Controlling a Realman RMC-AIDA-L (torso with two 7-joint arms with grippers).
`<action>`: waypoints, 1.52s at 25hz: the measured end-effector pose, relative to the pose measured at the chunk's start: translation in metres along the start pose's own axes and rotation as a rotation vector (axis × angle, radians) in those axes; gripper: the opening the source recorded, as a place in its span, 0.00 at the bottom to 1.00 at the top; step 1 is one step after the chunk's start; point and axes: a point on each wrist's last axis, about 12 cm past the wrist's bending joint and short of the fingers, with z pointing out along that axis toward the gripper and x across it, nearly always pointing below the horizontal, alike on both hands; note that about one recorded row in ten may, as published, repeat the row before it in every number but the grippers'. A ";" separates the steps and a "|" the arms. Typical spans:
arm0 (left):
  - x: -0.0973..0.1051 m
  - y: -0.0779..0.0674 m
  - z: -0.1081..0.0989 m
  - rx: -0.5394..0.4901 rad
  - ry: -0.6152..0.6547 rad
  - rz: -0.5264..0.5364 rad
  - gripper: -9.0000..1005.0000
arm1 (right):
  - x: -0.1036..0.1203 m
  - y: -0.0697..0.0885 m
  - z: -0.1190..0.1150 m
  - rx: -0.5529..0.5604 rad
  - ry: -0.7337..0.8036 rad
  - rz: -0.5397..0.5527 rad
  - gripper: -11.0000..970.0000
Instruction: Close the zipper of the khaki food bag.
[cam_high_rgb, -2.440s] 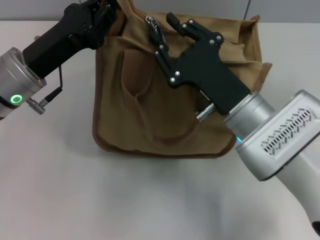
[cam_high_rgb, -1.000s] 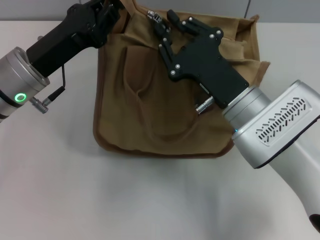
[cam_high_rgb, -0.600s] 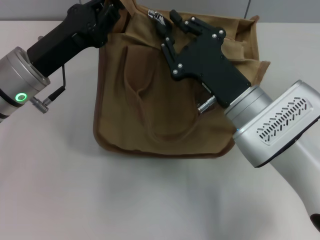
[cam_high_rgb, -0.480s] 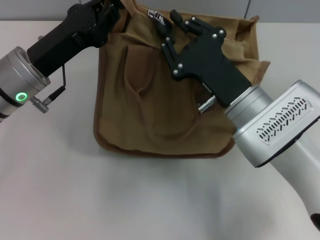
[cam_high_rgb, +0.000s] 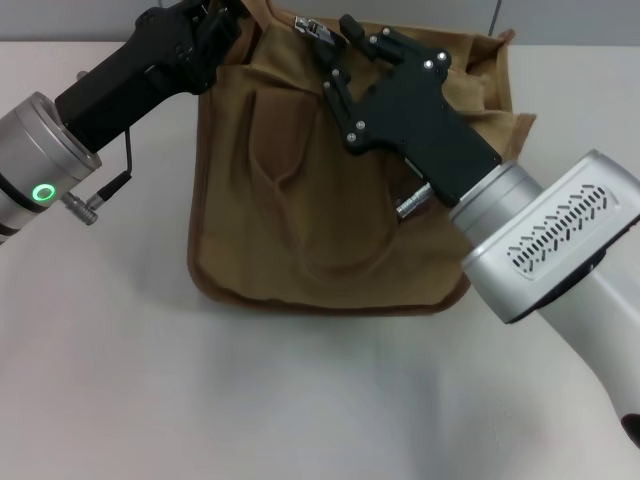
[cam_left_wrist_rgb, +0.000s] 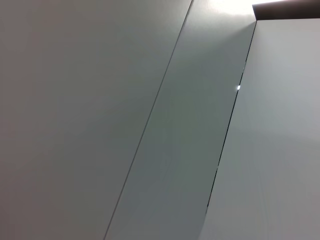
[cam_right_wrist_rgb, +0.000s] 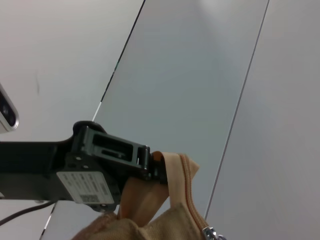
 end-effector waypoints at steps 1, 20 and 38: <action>0.000 0.000 0.000 0.001 0.000 0.000 0.05 | 0.000 -0.001 0.002 -0.002 0.002 -0.003 0.26; -0.001 0.002 0.003 -0.007 0.002 0.006 0.05 | 0.000 -0.003 0.013 -0.012 0.012 -0.017 0.26; 0.000 0.002 0.004 -0.011 0.001 0.008 0.05 | -0.001 -0.004 0.014 -0.001 0.008 -0.012 0.23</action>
